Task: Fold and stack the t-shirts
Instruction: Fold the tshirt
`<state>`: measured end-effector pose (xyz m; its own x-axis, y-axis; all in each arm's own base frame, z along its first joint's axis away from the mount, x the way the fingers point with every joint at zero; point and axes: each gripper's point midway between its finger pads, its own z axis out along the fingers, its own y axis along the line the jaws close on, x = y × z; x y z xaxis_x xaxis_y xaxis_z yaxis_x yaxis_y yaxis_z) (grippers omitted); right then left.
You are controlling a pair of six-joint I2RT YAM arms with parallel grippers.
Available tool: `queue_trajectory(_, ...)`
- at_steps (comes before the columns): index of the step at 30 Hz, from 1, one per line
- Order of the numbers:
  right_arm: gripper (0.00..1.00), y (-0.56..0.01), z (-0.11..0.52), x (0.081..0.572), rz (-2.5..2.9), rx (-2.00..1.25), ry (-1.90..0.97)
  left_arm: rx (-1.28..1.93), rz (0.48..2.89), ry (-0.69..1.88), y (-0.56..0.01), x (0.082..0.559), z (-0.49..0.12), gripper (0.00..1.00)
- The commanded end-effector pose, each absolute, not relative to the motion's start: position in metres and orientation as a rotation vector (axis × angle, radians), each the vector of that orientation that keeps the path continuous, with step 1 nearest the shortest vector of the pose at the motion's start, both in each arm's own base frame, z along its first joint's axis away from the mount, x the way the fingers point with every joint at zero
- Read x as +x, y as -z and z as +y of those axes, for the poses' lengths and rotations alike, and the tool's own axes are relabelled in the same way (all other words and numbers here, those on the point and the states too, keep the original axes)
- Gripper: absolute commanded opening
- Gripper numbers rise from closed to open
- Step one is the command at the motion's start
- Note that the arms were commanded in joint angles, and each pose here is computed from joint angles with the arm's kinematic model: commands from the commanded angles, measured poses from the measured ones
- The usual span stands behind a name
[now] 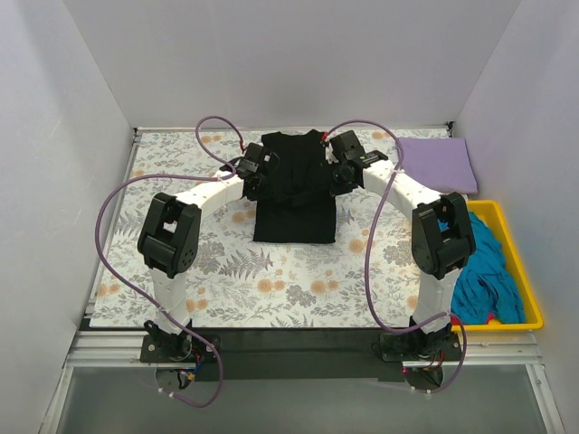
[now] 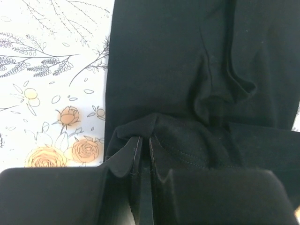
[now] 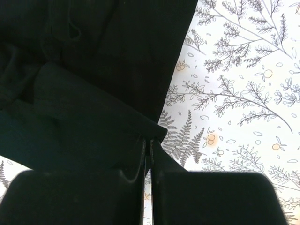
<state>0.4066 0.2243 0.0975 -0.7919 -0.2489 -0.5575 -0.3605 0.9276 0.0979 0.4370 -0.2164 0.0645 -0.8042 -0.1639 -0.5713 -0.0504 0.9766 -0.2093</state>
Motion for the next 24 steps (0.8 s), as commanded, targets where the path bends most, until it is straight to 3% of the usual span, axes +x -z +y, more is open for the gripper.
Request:
queue_trajectory(1,0.01,-0.107,0.228,0.426,2.444,-0.441,-0.283,-0.167,2.407,0.241,-0.075,0.454,-0.211,0.0)
queue_trajectory(15,0.03,-0.063,0.225,0.436,2.485,-0.43,-0.269,-0.225,2.428,0.209,-0.037,0.453,-0.202,0.02)
queue_trajectory(21,0.23,-0.086,0.232,0.438,2.438,-0.424,-0.314,-0.188,2.353,0.244,-0.07,0.463,-0.206,0.29)
queue_trajectory(24,0.42,-0.116,0.237,0.436,2.376,-0.422,-0.325,-0.188,2.29,0.273,-0.106,0.462,-0.206,0.46)
